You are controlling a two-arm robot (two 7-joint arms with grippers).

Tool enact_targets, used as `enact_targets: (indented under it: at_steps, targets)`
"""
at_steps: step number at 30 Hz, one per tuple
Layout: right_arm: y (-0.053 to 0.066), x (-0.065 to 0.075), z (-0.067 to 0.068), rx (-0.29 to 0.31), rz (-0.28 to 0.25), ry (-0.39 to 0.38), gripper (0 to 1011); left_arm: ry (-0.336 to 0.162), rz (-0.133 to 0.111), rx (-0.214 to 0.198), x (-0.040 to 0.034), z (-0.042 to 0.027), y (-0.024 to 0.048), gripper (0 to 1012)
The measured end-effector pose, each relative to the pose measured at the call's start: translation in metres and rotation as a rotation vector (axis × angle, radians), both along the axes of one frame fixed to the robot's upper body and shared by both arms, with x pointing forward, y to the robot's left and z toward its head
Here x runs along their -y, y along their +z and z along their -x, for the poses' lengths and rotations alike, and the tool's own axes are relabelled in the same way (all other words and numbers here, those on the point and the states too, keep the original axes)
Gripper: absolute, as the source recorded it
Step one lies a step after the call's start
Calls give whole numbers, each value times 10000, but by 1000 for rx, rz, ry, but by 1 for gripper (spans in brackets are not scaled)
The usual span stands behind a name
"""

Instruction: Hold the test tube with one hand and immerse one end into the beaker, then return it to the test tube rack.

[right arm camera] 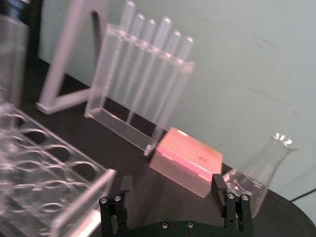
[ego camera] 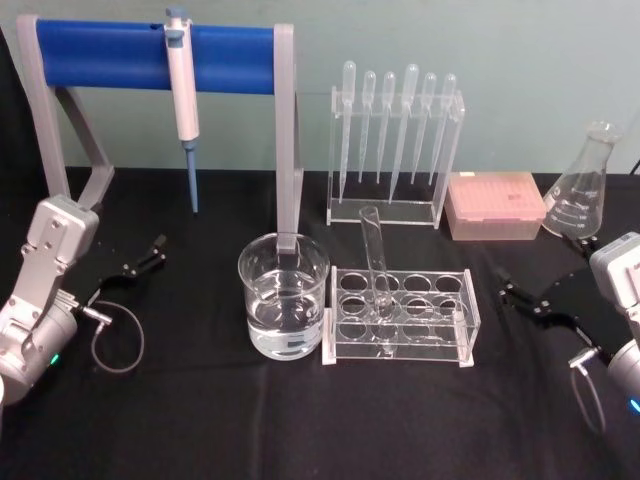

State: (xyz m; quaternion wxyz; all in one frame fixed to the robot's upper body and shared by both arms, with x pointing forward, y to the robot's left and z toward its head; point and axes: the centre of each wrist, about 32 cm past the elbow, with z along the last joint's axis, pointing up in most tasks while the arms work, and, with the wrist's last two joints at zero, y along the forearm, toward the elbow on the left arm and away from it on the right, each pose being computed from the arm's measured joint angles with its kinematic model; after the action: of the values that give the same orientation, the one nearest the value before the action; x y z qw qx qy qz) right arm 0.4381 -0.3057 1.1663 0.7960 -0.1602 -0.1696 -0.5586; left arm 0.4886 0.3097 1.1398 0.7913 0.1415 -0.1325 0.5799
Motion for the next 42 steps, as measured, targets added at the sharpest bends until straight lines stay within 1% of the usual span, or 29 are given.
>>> enact_targets:
  at_steps: [1,2,3,5,6,7,8,11,12,14,15,17,21,22,23,24,28,34,37,42]
  targets:
    - [29,-13,28,-4,-4,12,1004,0,0,0,0,0,0,1000]
    - [81,-40,68,-16,-16,44,1004,0,0,0,0,0,0,1000]
    - [106,-53,82,-23,-24,61,1004,0,0,0,0,0,0,1000]
    - [148,-80,93,-38,-53,102,1004,0,0,0,0,0,0,1000]
    - [188,-105,80,-56,-85,149,1004,0,0,0,0,0,0,1000]
    - [203,-120,68,-68,-103,173,1004,0,0,0,0,0,0,1000]
    - [233,-153,35,-86,-132,213,1004,0,0,0,0,0,0,1000]
    - [271,-205,-41,-123,-176,282,1004,0,0,0,0,0,0,1000]
    - [294,-242,-101,-151,-205,326,1004,0,0,0,0,0,0,1000]
    - [318,-280,-166,-176,-231,365,1004,0,0,0,0,0,0,1000]
    - [334,-313,-234,-201,-252,398,1004,0,0,0,0,0,0,1000]
    - [358,-370,-333,-231,-277,439,1004,0,0,0,0,0,0,1000]
    - [386,-446,-467,-267,-291,475,1004,0,0,0,0,0,0,1000]
    - [402,-479,-529,-282,-290,487,1004,0,0,0,0,0,0,1000]
    - [412,-497,-556,-288,-288,492,1004,0,0,0,0,0,0,1000]
    - [428,-529,-609,-301,-280,499,1004,0,0,0,0,0,0,1000]
    - [468,-591,-698,-324,-267,512,1004,0,0,0,0,0,0,1000]
    - [499,-643,-760,-335,-258,516,997,0,0,0,0,0,0,1000]
    - [501,-659,-778,-339,-249,512,935,0,0,0,0,0,0,1000]
    - [497,-666,-789,-345,-242,501,772,0,0,0,0,0,0,1000]
